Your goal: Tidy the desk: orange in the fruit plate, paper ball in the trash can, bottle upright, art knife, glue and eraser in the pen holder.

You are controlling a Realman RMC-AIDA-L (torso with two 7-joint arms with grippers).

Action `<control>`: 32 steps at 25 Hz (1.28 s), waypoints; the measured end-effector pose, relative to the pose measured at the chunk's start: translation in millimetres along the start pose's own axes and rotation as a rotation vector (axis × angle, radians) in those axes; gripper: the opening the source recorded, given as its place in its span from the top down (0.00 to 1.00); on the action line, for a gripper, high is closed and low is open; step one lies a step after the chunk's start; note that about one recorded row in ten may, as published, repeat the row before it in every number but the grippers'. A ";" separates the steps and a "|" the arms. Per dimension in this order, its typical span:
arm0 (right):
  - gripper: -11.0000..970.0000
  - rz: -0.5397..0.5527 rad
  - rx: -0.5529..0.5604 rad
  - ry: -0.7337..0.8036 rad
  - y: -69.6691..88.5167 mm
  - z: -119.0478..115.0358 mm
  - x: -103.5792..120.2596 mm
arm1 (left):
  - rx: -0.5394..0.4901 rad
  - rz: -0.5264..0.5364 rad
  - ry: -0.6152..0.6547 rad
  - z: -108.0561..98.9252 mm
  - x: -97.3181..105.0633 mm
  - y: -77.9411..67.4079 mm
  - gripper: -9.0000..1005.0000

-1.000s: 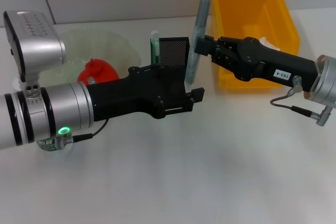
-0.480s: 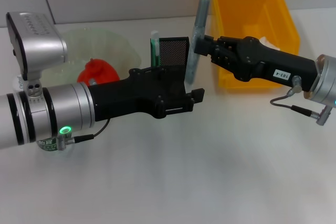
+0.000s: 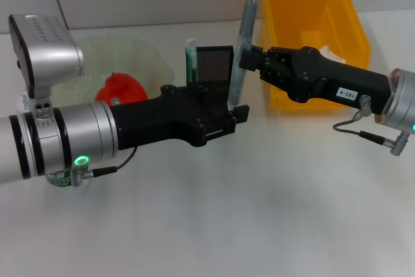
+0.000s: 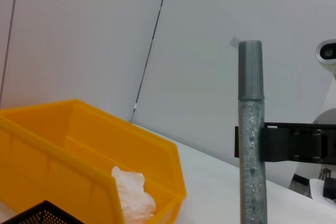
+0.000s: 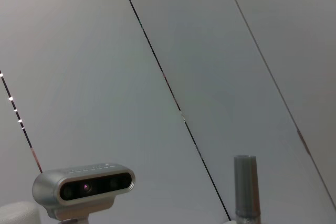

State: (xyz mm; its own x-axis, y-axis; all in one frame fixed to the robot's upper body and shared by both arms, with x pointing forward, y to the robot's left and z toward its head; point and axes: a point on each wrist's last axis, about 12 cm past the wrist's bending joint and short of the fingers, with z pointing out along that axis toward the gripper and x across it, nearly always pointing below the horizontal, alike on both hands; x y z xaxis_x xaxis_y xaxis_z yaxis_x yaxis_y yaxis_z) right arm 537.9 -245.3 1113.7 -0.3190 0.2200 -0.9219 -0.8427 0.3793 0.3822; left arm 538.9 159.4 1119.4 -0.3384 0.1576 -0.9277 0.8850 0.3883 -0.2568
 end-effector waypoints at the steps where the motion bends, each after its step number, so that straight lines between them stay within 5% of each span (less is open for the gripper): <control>1: 0.88 -0.001 0.000 0.000 0.0 -0.1 0.1 | 0.001 -0.002 0.001 0.2 0.2 -0.2 0.40; 8: 0.88 -0.008 0.005 0.000 -0.3 -0.5 0.4 | 0.010 -0.006 0.008 0.0 0.9 -1.2 0.49; 16: 0.88 -0.009 0.004 0.009 -0.3 -0.4 1.3 | 0.029 -0.009 0.009 -0.2 -0.4 -2.5 0.82; 32: 0.88 -0.009 0.004 0.012 -0.2 -0.5 1.9 | 0.068 0.010 0.017 5.3 -4.9 -6.2 0.83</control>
State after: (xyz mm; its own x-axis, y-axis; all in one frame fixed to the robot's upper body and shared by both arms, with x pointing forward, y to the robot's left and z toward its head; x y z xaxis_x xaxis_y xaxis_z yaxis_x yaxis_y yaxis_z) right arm 537.3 -245.4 1111.8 -0.3168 0.2055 -0.9259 -0.8439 0.3846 0.3741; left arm 536.7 151.4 1124.2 -0.3340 0.1766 -0.9259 0.9080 0.3238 -0.2658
